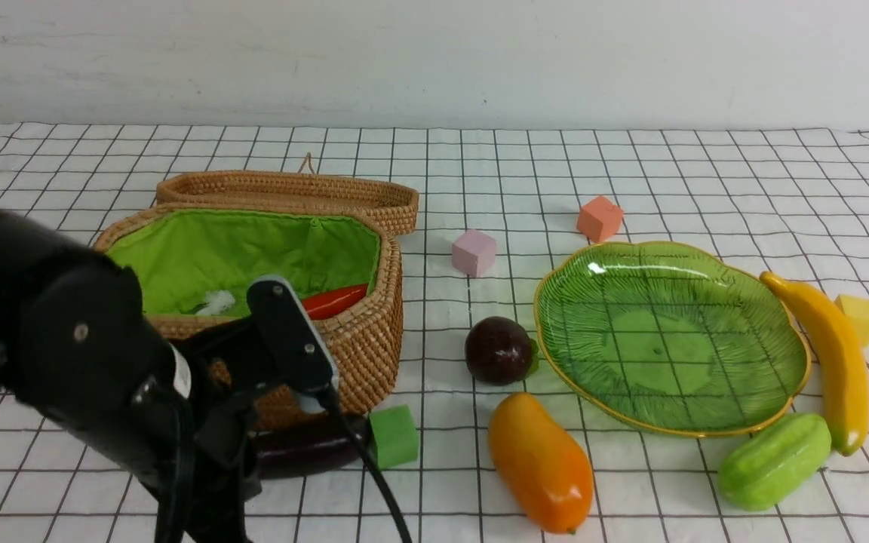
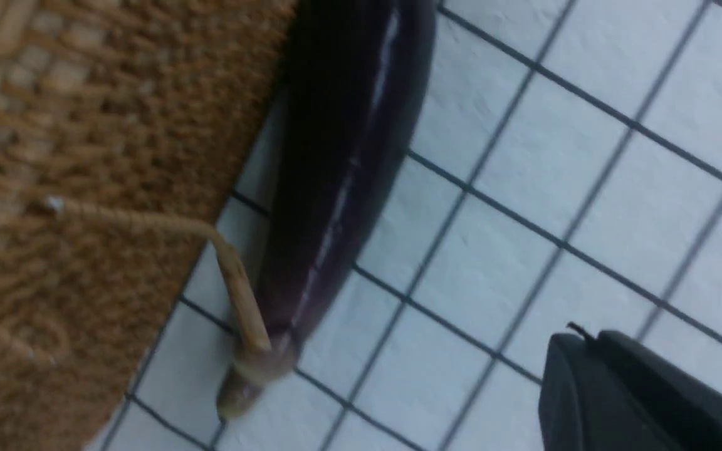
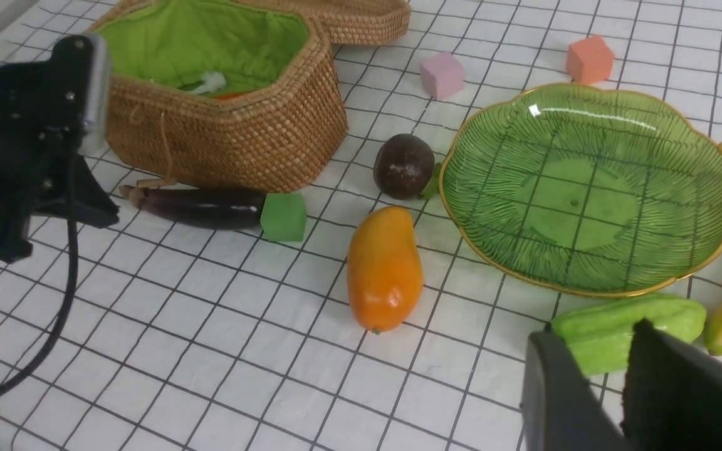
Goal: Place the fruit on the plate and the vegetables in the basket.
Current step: Use the left arm to grab an eggplant and put it into the left basket
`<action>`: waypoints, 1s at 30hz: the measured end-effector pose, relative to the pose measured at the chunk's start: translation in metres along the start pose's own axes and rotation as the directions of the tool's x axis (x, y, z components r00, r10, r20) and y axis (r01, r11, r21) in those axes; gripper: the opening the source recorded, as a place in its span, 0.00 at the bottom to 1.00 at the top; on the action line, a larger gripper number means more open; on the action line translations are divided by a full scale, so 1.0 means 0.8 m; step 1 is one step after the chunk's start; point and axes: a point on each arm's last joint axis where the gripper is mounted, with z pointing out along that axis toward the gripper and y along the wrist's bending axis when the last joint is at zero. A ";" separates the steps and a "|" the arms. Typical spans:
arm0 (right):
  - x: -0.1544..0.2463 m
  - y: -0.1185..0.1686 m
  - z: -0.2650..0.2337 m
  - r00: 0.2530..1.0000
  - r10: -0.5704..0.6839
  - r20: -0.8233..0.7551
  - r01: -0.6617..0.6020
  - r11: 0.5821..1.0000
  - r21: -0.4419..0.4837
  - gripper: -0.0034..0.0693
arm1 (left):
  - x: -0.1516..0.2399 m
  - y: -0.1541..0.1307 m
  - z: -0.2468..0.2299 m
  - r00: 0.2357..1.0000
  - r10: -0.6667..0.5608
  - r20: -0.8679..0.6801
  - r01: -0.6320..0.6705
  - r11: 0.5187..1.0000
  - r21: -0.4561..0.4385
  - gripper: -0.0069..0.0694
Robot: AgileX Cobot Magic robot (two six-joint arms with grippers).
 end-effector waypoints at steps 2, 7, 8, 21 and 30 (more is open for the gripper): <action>0.000 0.000 0.000 1.000 0.000 0.000 0.000 1.000 0.000 0.32 | 0.004 -0.001 0.012 0.999 0.021 0.026 -0.020 0.999 -0.025 0.22; 0.000 0.000 0.000 1.000 0.000 0.000 0.000 1.000 0.000 0.32 | 0.008 0.001 0.039 0.997 0.083 0.001 -0.083 0.995 -0.052 0.57; 0.000 0.000 0.000 1.000 0.000 0.000 0.000 1.000 0.000 0.32 | 0.007 0.002 0.043 0.995 0.096 0.001 -0.096 0.994 -0.060 0.62; 0.001 0.000 0.000 1.000 0.002 -0.005 -0.002 1.000 -0.005 0.33 | 0.002 0.010 0.092 0.979 0.204 -0.020 -0.205 0.975 -0.090 0.72; 0.001 0.002 0.000 1.000 0.010 -0.005 -0.011 1.000 -0.022 0.33 | 0.008 0.003 0.094 0.991 0.121 -0.057 -0.122 0.992 -0.017 0.71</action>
